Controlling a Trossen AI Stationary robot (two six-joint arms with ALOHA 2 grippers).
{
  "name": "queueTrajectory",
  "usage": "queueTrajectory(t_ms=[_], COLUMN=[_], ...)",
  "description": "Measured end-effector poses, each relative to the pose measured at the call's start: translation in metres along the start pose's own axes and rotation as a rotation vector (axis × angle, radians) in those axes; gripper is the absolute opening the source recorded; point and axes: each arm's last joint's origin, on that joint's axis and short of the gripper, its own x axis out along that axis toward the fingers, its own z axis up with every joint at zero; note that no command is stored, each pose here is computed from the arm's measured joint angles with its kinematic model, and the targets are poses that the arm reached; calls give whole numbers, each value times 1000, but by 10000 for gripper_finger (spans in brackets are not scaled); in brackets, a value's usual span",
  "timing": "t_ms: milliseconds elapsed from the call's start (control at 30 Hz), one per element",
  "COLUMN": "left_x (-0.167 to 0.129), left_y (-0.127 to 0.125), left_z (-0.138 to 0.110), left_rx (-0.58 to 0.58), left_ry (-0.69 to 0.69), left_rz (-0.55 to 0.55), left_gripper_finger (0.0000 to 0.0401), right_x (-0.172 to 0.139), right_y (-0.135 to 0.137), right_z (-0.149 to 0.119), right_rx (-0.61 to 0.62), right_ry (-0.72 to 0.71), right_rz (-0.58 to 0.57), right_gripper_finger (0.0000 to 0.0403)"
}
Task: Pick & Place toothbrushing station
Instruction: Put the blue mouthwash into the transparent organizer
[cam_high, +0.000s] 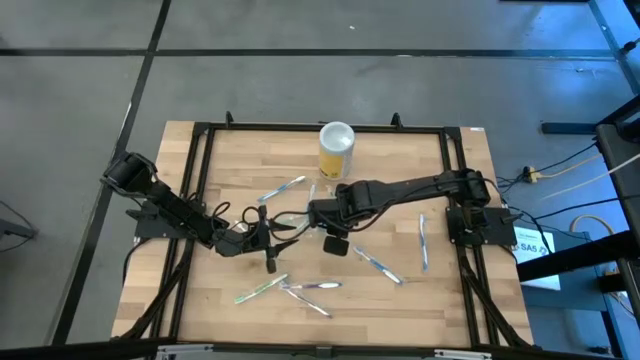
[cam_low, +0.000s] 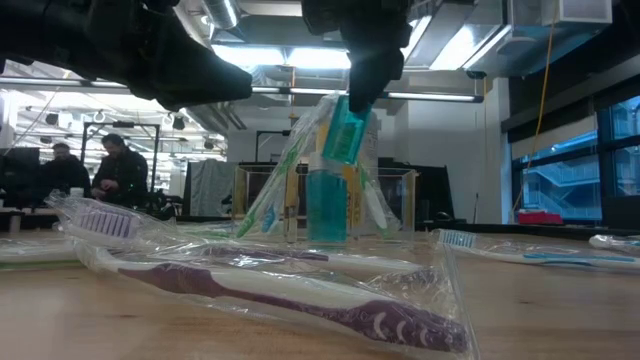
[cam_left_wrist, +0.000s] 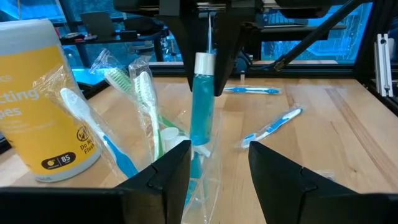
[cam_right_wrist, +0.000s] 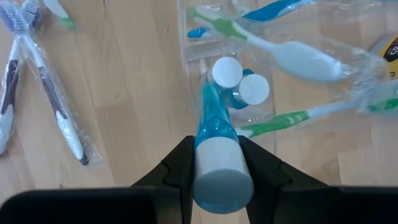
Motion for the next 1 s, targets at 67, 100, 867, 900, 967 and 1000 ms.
queueTrajectory(t_ms=[67,100,867,900,967,1000], left_x=[0,0,-1,-1,-1,-1], left_y=[0,0,-1,-1,-1,-1], left_z=[0,0,-2,-2,-2,-2], left_rx=[0,0,17,17,17,17], left_ry=[0,0,16,17,16,16], left_rz=[0,0,-3,-3,-3,-3], left_gripper_finger=[159,159,159,159,159,159], right_x=[0,0,25,25,25,25], right_y=[-1,-1,-1,-1,-1,-1], right_z=[1,1,3,3,3,3], right_rx=[2,2,-24,-21,-17,-15], right_ry=[-4,-4,51,52,53,53], right_rz=[1,1,56,62,68,68], right_gripper_finger=[95,95,95,95,95,95])
